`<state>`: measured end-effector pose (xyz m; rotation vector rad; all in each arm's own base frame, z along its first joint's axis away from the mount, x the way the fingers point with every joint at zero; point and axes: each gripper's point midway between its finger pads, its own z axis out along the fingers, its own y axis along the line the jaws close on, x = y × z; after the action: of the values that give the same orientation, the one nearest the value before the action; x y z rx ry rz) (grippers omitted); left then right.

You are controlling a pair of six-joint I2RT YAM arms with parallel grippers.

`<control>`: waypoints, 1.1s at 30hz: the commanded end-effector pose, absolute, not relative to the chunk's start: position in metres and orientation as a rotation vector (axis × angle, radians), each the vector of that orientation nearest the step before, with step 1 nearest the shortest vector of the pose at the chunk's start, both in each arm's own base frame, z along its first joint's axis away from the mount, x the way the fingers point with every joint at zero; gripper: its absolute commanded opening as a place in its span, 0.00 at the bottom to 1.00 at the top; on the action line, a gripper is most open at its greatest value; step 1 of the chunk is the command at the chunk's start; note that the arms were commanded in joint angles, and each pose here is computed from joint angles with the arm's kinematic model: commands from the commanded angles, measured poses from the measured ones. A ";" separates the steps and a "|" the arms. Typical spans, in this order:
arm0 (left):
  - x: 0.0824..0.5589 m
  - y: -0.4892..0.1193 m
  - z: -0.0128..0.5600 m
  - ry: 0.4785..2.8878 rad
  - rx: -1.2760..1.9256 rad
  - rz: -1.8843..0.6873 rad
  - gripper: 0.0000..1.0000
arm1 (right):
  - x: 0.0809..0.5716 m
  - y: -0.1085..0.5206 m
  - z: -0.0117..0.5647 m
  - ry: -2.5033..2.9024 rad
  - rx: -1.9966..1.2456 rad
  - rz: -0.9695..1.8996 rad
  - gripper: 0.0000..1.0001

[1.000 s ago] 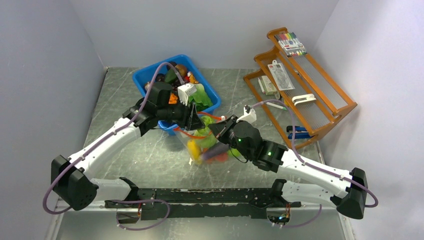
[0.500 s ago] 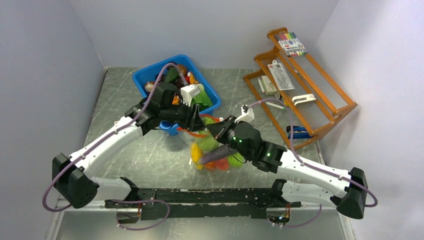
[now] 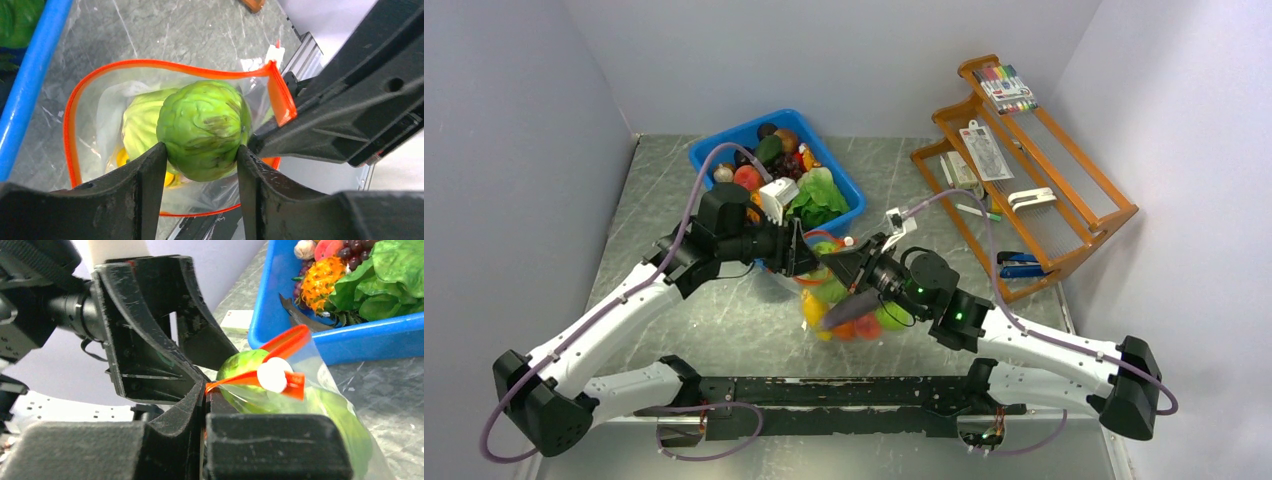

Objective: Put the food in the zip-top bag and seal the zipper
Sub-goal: Place the fake vegetable in the zipper food storage bag.

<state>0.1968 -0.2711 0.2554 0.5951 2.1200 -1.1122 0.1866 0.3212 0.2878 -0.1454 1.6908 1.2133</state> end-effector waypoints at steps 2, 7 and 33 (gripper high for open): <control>0.186 -0.285 0.251 2.134 0.624 -1.213 0.57 | 0.170 0.332 0.331 1.491 -0.278 1.333 0.00; 0.190 -0.260 0.274 2.090 0.550 -1.070 0.79 | 0.171 0.328 0.330 1.496 -0.284 1.310 0.00; 0.171 -0.216 0.340 1.968 0.521 -0.937 0.83 | 0.175 0.321 0.339 1.427 -0.382 1.257 0.00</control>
<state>0.1621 -0.2328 0.3204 0.5696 1.9925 -1.0641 0.1807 0.3193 0.3083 -0.3607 1.5159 1.2099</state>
